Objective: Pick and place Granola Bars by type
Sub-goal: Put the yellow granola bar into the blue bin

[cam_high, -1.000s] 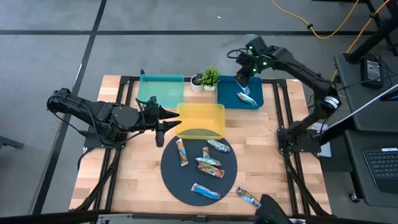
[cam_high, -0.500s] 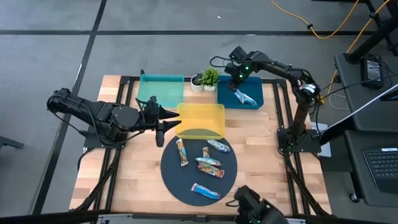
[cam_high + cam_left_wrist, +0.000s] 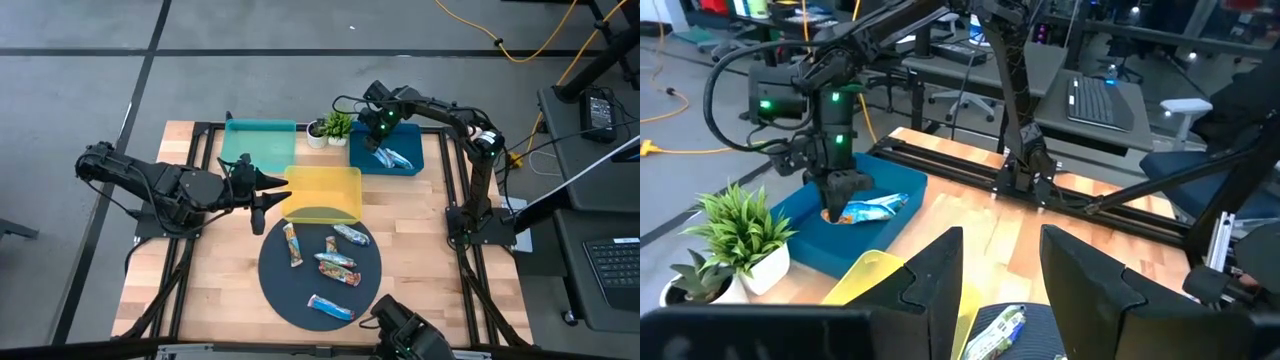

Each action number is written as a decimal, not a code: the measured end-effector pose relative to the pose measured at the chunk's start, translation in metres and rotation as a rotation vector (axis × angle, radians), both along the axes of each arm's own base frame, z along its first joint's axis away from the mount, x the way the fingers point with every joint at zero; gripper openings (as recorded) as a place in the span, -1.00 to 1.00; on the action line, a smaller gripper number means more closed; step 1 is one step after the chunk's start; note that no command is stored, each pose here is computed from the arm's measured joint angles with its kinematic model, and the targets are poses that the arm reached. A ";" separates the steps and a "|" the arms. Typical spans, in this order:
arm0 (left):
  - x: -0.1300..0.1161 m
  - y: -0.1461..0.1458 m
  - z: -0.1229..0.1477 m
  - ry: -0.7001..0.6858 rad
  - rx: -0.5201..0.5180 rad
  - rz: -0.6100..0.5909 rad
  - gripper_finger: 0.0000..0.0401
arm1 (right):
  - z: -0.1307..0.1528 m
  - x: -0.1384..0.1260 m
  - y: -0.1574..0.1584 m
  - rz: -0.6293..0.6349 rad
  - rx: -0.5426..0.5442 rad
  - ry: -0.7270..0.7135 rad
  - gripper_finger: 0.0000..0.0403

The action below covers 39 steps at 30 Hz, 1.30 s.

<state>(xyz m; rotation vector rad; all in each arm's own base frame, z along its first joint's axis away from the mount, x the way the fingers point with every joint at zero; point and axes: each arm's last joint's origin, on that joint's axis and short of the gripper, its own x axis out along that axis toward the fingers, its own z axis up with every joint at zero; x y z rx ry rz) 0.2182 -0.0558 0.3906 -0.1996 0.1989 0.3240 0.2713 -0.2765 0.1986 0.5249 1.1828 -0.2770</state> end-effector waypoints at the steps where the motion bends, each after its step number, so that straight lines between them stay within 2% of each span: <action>1: 0.000 0.000 0.000 0.000 0.000 0.001 -0.37 | 0.000 0.000 0.000 0.000 0.000 0.000 -0.50; 7: 0.000 0.000 0.000 0.000 0.001 0.005 -0.37 | 0.000 0.000 0.000 0.026 -0.006 -0.010 -0.45; 17: 0.000 0.001 -0.001 0.013 0.011 0.022 -0.37 | 0.000 0.000 0.000 0.005 0.006 -0.008 -0.07; 23: -0.001 0.001 -0.005 0.029 -0.032 0.036 -0.37 | 0.006 -0.002 0.002 -0.002 -0.010 -0.002 -0.05; 27: 0.000 0.000 -0.018 0.066 -0.101 0.052 -0.37 | 0.023 -0.005 0.005 0.000 -0.062 -0.025 -0.09; 32: 0.008 -0.006 -0.041 0.118 -0.194 0.041 -0.37 | 0.053 -0.013 0.011 -0.003 -0.178 -0.044 -0.18; 39: 0.027 -0.029 -0.082 0.240 -0.320 0.032 -0.37 | 0.102 -0.029 0.029 -0.031 -0.297 -0.144 -0.22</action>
